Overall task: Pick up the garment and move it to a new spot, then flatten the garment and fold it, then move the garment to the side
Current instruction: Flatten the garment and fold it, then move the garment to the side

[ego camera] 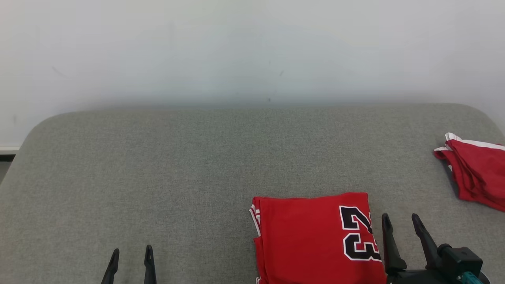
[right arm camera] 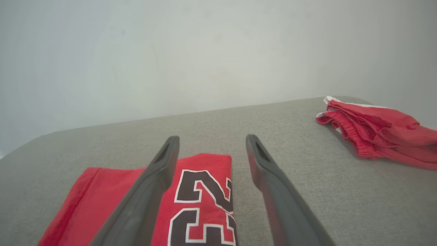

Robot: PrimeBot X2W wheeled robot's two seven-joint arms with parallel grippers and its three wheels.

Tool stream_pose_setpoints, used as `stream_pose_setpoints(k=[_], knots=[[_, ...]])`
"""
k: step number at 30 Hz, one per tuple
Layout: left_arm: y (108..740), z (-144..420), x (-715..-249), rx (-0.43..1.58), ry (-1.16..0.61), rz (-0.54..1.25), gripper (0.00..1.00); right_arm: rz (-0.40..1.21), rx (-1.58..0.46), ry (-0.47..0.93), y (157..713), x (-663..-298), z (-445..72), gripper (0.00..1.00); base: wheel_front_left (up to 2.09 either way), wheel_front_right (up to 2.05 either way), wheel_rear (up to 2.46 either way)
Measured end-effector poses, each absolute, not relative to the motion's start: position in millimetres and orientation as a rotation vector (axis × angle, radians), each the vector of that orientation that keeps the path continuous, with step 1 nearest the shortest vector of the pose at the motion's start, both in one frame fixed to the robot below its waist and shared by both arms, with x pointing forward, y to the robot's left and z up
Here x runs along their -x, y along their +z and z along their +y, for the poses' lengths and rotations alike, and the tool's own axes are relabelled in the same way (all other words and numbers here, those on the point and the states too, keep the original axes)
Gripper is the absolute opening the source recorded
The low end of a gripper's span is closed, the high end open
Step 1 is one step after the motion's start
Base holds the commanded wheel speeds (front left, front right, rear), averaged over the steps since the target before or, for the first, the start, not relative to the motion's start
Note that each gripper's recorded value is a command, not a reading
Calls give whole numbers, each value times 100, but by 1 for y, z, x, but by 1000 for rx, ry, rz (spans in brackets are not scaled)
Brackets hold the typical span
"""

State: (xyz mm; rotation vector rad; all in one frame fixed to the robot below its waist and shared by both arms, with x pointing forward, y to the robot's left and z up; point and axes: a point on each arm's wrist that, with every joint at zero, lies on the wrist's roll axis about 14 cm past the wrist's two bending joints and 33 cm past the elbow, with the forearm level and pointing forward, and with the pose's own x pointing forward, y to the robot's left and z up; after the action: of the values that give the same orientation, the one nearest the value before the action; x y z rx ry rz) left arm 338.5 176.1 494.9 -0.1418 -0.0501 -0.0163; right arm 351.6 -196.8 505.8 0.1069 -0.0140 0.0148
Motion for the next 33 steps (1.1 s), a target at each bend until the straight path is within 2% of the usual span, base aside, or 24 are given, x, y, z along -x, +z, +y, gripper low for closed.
stream_pose_setpoints(k=[33], knots=[[492, 186, -329, 113, 13, -44, 100, 32, -28, 0, 491, -347, -203, 100, 0, 0, 0]])
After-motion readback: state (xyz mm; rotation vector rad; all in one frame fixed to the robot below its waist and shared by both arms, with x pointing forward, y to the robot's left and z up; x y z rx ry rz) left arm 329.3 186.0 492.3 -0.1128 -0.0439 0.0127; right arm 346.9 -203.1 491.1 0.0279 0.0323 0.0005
